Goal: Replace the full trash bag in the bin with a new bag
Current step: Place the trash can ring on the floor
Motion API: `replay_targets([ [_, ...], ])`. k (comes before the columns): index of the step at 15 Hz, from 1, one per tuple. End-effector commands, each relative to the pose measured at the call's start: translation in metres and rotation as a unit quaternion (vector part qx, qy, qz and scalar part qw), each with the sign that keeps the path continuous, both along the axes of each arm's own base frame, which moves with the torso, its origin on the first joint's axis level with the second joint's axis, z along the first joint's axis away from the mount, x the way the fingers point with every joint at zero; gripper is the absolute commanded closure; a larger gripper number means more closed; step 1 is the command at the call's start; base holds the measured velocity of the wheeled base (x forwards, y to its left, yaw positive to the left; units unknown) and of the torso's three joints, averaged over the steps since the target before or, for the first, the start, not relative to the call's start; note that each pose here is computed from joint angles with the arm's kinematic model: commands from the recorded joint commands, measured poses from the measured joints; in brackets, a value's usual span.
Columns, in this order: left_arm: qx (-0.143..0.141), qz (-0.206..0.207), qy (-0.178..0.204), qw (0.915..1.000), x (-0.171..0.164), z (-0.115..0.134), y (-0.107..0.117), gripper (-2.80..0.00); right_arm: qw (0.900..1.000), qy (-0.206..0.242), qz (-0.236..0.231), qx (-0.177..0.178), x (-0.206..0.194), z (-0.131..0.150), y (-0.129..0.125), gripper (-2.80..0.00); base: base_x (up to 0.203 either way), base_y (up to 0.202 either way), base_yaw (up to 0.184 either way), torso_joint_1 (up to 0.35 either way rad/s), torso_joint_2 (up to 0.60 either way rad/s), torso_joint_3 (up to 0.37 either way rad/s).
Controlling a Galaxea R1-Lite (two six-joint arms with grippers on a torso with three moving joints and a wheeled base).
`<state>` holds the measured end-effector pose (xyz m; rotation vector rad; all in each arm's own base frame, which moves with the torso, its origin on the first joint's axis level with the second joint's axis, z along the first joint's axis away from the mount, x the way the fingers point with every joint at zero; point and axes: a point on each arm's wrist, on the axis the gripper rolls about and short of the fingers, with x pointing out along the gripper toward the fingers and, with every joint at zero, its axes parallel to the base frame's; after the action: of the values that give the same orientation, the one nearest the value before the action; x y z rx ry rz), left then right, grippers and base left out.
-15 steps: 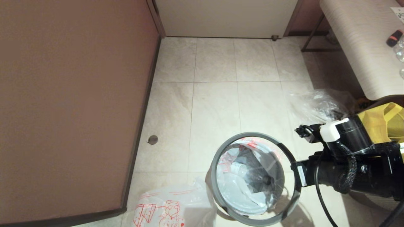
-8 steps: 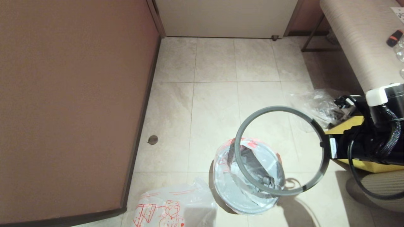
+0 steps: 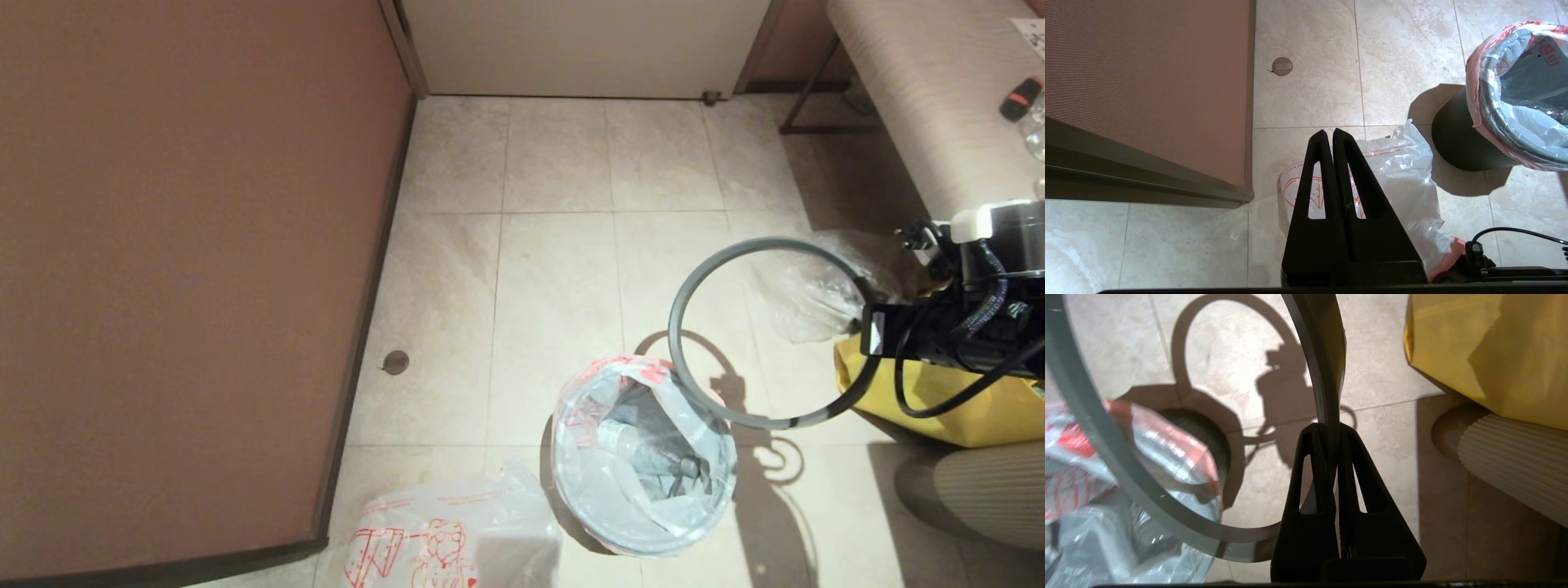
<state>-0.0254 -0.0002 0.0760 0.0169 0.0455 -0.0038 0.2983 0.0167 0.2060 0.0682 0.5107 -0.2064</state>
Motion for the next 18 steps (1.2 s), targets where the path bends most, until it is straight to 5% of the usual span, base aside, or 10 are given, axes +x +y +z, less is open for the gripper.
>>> replay_targets([
  [1,0.000,0.000,0.001,1.0000,0.000,0.000,0.000,0.00,0.999,0.031,-0.032,0.002,0.022,-0.026,-0.019,0.00,0.000,0.000,0.000,0.000,0.00,0.000],
  [6,0.000,0.000,0.001,1.0000,0.000,0.000,0.000,0.00,0.995,0.054,-0.087,0.006,0.065,-0.075,-0.062,0.00,0.000,0.000,0.000,0.000,0.00,0.000],
  [13,0.000,0.000,0.001,1.0000,0.000,0.000,0.000,0.00,0.981,0.169,-0.092,-0.008,0.098,-0.204,-0.082,0.00,0.000,0.000,0.000,0.000,0.00,0.000],
  [17,0.000,0.000,0.001,1.0000,0.000,0.000,0.000,0.00,0.985,0.153,-0.080,-0.008,0.108,-0.234,-0.078,0.00,0.000,0.000,0.000,0.000,0.00,0.000],
  [18,0.000,0.000,0.001,1.0000,0.000,0.000,0.000,0.00,0.986,0.149,-0.079,-0.007,0.107,-0.231,-0.077,-2.80,0.000,0.000,0.000,0.000,0.00,0.000],
])
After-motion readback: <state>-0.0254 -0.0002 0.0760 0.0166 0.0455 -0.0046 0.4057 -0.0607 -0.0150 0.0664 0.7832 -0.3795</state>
